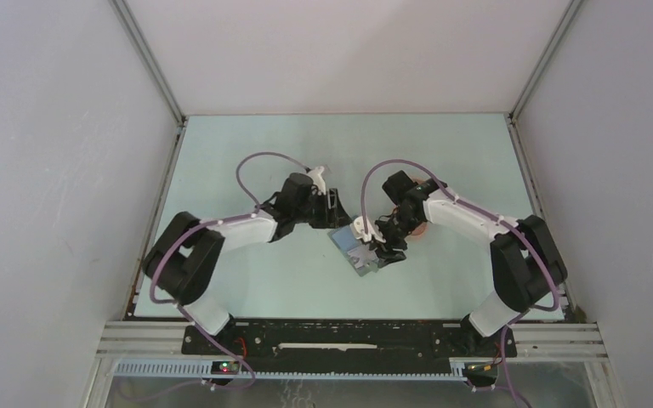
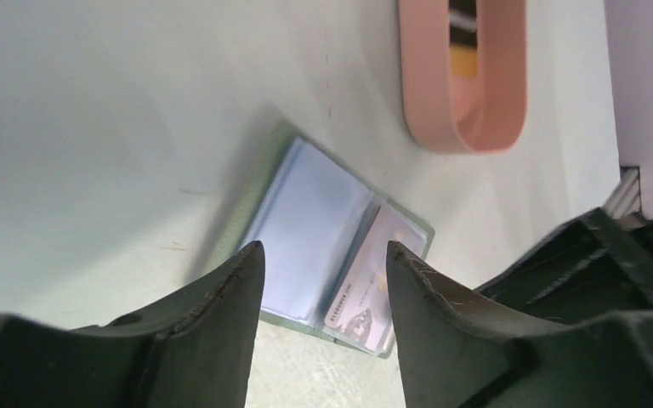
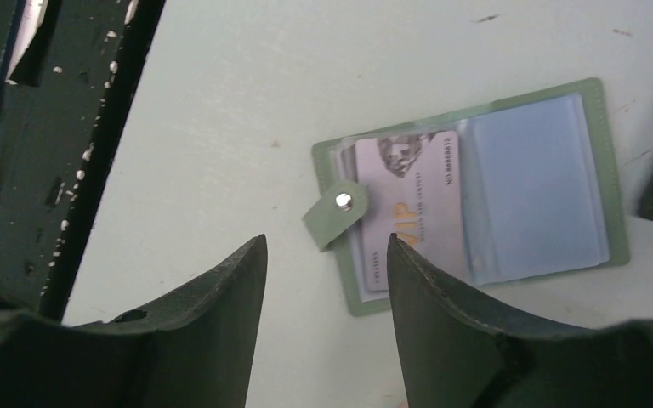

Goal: Put the credit cards into the card holder
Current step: Close the card holder at the center of the board.

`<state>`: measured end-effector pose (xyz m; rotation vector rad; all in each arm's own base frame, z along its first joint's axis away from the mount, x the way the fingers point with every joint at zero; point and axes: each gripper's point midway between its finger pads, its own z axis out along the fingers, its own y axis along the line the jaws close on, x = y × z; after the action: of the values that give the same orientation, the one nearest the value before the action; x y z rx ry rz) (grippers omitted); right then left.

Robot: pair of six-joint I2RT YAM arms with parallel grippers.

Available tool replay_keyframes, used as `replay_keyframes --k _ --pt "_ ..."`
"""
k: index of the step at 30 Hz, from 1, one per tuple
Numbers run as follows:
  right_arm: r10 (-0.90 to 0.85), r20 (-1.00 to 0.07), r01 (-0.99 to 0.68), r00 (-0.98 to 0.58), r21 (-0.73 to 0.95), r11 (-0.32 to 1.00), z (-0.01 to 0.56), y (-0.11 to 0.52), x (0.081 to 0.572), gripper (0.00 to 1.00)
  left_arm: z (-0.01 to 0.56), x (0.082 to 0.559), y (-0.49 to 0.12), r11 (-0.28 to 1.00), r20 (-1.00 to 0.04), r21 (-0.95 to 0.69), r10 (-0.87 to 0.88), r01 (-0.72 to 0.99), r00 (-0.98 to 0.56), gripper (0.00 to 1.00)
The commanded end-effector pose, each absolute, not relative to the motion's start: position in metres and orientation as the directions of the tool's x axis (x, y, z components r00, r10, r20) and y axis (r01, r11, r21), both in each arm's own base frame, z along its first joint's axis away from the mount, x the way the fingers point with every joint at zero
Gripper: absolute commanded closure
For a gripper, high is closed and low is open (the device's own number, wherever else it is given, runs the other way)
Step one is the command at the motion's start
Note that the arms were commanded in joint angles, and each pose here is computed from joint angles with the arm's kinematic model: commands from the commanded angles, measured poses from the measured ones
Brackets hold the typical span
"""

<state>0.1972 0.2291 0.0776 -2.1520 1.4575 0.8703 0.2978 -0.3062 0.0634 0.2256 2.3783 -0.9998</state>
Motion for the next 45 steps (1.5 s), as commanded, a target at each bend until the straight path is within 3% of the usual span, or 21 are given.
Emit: replay_keyframes --k 1,10,15,20,27,31,36,40,45 --pt "-0.684 -0.686 -0.912 0.246 0.076 -0.404 0.075 0.242 0.200 0.36 0.098 0.324 -0.265 0.782 -0.672 -0.515 -0.114 0.351 -0.731 0.36" --pt "-0.744 -0.604 -0.884 0.285 0.134 -0.448 0.057 0.252 0.222 0.34 0.088 0.326 -0.259 0.752 -0.619 -0.554 -0.084 0.358 -0.781 0.34" --pt "-0.761 -0.554 -0.839 0.338 0.189 -0.510 0.047 0.247 0.210 0.38 0.070 0.323 -0.268 0.734 -0.556 -0.586 -0.055 0.344 -0.829 0.34" --pt "-0.774 -0.527 -0.816 0.353 0.232 -0.530 0.042 0.239 0.197 0.46 0.053 0.317 -0.278 0.706 -0.484 -0.625 -0.013 0.335 -0.875 0.35" --pt "-0.768 -0.525 -0.813 0.367 0.219 -0.539 0.046 0.234 0.187 0.69 0.039 0.306 -0.286 0.674 -0.403 -0.666 0.034 0.319 -0.915 0.37" --pt "-0.759 -0.528 -0.822 0.382 0.182 -0.540 0.048 0.232 0.184 0.78 0.026 0.301 -0.279 0.709 -0.359 -0.639 0.068 0.298 -0.931 0.37" --pt "-0.759 -0.521 -0.829 0.390 0.160 -0.536 0.044 0.228 0.183 0.84 0.019 0.297 -0.275 0.728 -0.326 -0.620 0.099 0.292 -0.940 0.39" --pt "-0.769 -0.507 -0.838 0.390 0.151 -0.525 0.038 0.225 0.183 0.91 0.019 0.292 -0.279 0.710 -0.294 -0.647 0.103 0.278 -0.950 0.47" --pt "-0.778 -0.482 -0.845 0.403 0.131 -0.518 0.029 0.220 0.185 0.93 0.020 0.281 -0.284 0.688 -0.261 -0.670 0.132 0.278 -0.956 0.48"
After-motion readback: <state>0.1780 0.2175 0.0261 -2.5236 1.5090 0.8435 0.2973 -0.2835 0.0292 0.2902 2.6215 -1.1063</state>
